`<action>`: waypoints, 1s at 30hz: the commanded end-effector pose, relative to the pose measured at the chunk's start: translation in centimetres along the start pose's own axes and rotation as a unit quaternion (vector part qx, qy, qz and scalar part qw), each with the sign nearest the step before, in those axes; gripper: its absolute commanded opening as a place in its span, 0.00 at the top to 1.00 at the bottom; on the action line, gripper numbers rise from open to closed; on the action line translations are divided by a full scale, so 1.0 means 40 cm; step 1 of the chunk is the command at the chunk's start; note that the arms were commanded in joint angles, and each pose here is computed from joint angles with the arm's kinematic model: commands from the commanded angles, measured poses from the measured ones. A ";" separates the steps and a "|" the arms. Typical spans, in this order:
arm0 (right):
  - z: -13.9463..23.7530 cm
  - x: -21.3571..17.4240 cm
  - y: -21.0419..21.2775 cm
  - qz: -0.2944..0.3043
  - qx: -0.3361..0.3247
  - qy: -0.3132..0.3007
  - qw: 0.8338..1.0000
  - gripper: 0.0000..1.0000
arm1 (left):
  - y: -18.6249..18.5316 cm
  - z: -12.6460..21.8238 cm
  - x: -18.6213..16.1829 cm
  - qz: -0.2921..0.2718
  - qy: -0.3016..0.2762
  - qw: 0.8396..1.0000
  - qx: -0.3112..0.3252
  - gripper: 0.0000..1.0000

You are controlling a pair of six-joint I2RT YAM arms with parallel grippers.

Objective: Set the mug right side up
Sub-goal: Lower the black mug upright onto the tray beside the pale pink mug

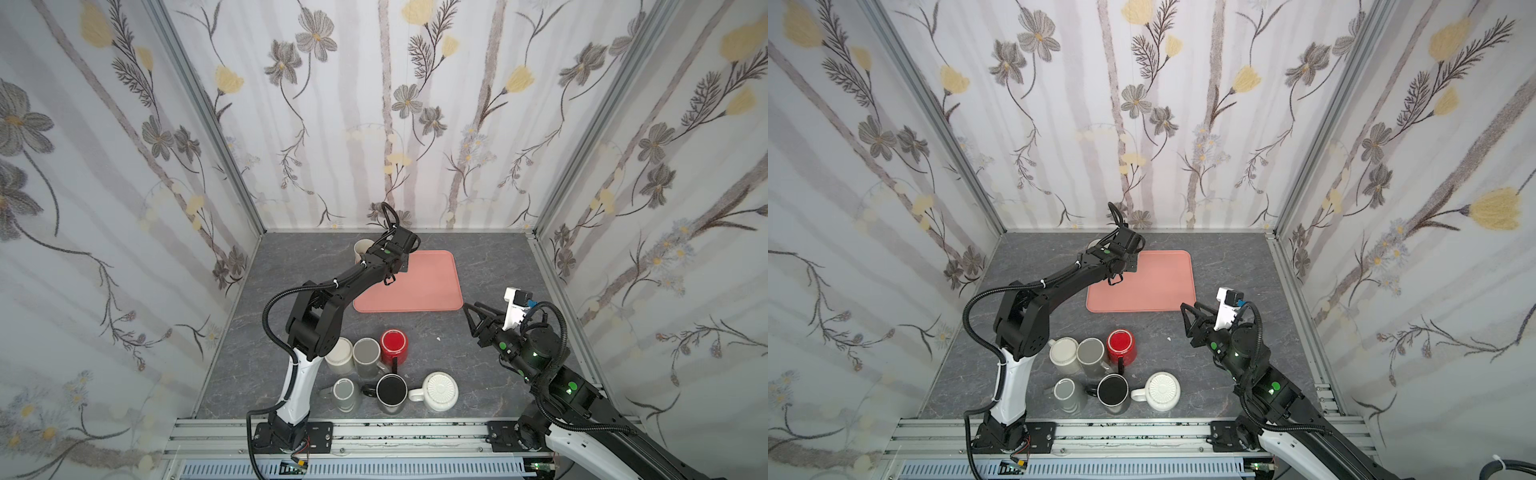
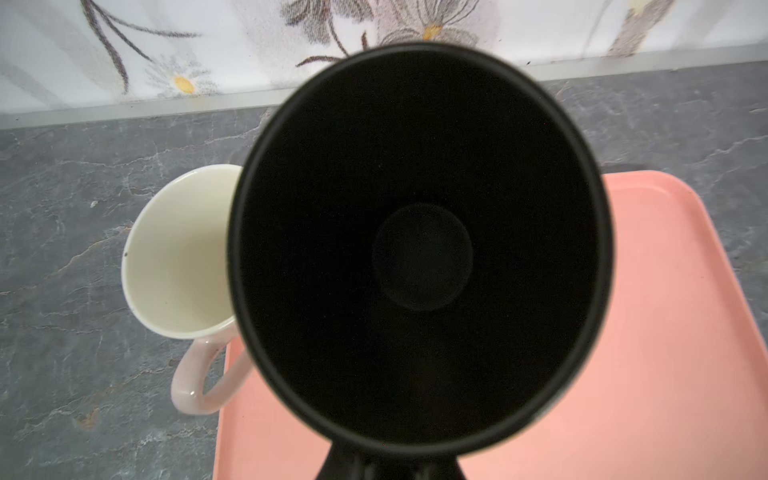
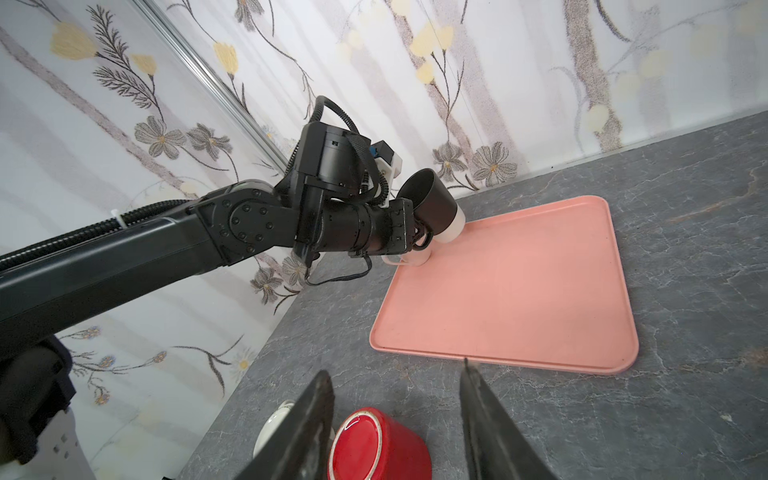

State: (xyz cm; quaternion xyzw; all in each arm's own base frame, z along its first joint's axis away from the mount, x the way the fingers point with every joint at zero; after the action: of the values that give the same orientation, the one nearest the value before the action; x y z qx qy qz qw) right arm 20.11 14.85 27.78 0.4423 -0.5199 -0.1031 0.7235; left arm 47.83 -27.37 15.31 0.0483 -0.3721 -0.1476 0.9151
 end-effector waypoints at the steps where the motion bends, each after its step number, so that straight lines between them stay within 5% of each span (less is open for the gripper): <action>1: 0.011 0.011 -0.011 -0.003 -0.010 -0.010 1.000 0.49 | 0.003 -0.022 0.022 0.021 -0.005 1.000 0.005 1.00; 20: 0.038 0.034 -0.023 0.003 -0.020 -0.024 1.000 0.46 | -0.012 -0.111 -0.010 0.016 0.037 0.999 0.029 1.00; 26: 0.038 0.035 -0.021 0.000 -0.019 -0.024 1.000 0.36 | -0.012 -0.109 -0.013 0.018 0.037 0.999 0.029 0.65; 30: 0.040 0.034 -0.020 -0.002 -0.017 -0.022 1.000 0.28 | -0.009 -0.090 0.003 0.024 0.027 0.999 0.026 0.55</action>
State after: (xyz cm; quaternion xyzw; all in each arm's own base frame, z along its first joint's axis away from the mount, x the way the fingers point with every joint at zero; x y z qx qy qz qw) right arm 19.65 12.85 27.53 0.4232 -0.5278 -0.1197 0.7266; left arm 49.98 -28.03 11.03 0.0664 -0.3287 -0.1327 0.9327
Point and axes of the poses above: each gripper's point midway between its finger pads, its own z axis back along the fingers, its own y axis along the line the jaws close on, x = y × z, the point moved 3 cm from there along z, back along the fingers, and after that the axes turned 14 degrees about -z, right-handed, at the moved point
